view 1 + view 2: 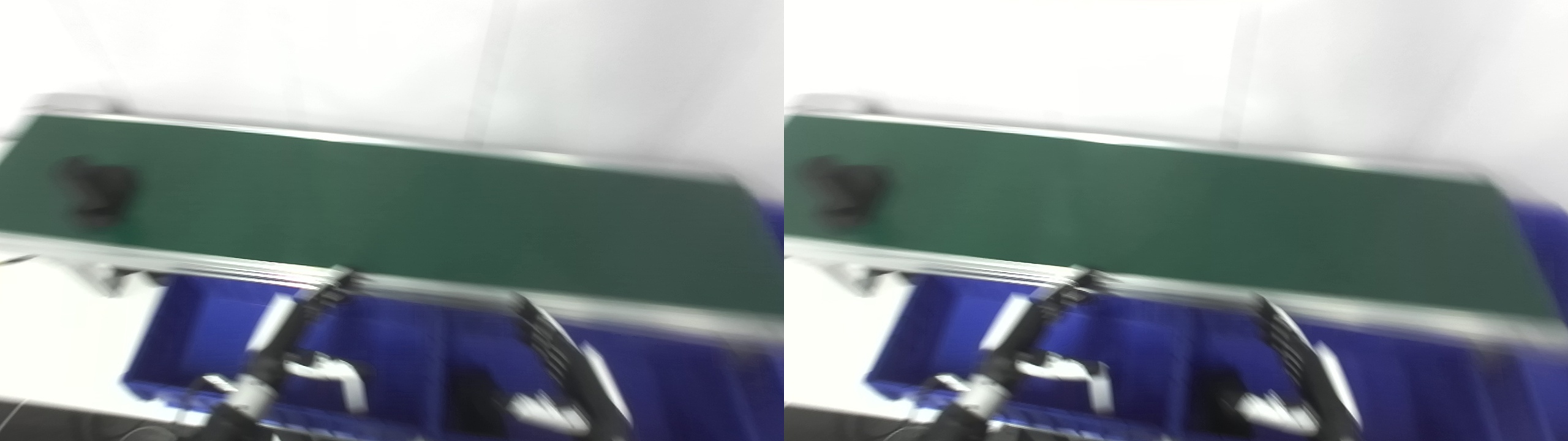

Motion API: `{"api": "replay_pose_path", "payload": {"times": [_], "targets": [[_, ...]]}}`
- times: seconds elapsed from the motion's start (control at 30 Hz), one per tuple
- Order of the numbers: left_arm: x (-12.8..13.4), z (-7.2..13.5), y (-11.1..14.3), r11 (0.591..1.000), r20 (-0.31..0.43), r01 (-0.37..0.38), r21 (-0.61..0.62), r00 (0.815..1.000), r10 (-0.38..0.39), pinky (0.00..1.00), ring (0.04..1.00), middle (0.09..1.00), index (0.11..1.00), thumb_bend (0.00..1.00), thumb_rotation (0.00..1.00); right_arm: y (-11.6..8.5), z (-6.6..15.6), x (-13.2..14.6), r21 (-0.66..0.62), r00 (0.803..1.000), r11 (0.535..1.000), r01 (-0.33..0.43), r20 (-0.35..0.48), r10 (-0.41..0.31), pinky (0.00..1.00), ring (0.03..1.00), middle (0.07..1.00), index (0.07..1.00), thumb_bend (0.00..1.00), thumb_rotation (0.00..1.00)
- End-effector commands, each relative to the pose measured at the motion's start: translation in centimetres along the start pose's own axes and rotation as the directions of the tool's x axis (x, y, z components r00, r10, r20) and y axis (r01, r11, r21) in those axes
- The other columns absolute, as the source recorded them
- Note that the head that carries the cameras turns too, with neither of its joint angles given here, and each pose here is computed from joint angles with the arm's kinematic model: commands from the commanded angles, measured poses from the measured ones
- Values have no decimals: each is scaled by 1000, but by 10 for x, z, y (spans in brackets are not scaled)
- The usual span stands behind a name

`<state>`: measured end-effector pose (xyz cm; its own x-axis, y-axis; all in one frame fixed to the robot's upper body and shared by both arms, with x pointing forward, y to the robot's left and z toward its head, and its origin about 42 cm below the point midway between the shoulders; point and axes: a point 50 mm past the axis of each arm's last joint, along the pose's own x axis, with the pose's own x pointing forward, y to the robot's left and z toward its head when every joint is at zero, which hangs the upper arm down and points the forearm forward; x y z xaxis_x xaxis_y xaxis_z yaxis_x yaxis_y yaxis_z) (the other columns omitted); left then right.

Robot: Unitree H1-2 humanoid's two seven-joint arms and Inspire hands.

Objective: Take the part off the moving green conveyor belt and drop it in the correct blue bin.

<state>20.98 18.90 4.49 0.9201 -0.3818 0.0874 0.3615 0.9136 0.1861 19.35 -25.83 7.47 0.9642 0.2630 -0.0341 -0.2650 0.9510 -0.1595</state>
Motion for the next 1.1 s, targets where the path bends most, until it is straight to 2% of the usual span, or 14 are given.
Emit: {"api": "replay_pose_path", "payload": {"times": [0.0,0.13,0.33,0.47,0.6,0.77,0.87,0.93,1.07], "targets": [[11,8,-5,1000,66,-13,14,998,12,830,887,906,877,951,282,-8,2,1,1,997,1000,0,75,0,932,928,937,941,861,207],[18,5,-17,1000,56,-12,17,998,11,799,876,909,877,960,253,-17,-10,2,11,997,1000,5,79,-6,963,941,948,952,861,208],[24,1,-26,1000,46,-5,26,999,4,837,891,912,878,944,258,-22,-21,2,30,996,1000,5,86,-7,996,975,966,971,827,139],[27,-3,-29,999,37,-7,39,999,5,832,890,911,876,945,261,-24,-25,3,23,996,1000,9,87,-11,995,979,971,981,819,136],[30,-7,-31,999,27,-5,39,1000,4,867,898,907,874,956,267,-27,-31,6,28,995,1000,9,95,-11,1000,988,979,998,800,117],[32,-10,-32,999,19,-3,40,1000,3,872,897,902,869,962,255,-27,-32,9,39,994,999,19,107,-23,1000,993,978,999,781,54],[34,-12,-32,999,17,3,46,1000,-4,878,899,903,871,959,254,-30,-29,10,52,990,998,43,130,-50,1000,987,970,993,777,85],[34,-12,-33,999,16,7,39,1000,-8,883,903,903,871,962,248,-32,-21,11,59,982,996,65,172,-74,1000,968,952,982,751,70],[36,-11,-35,999,20,10,48,1000,-11,885,906,903,871,962,241,-36,-10,11,67,970,993,99,217,-112,980,941,934,967,755,113]]}}
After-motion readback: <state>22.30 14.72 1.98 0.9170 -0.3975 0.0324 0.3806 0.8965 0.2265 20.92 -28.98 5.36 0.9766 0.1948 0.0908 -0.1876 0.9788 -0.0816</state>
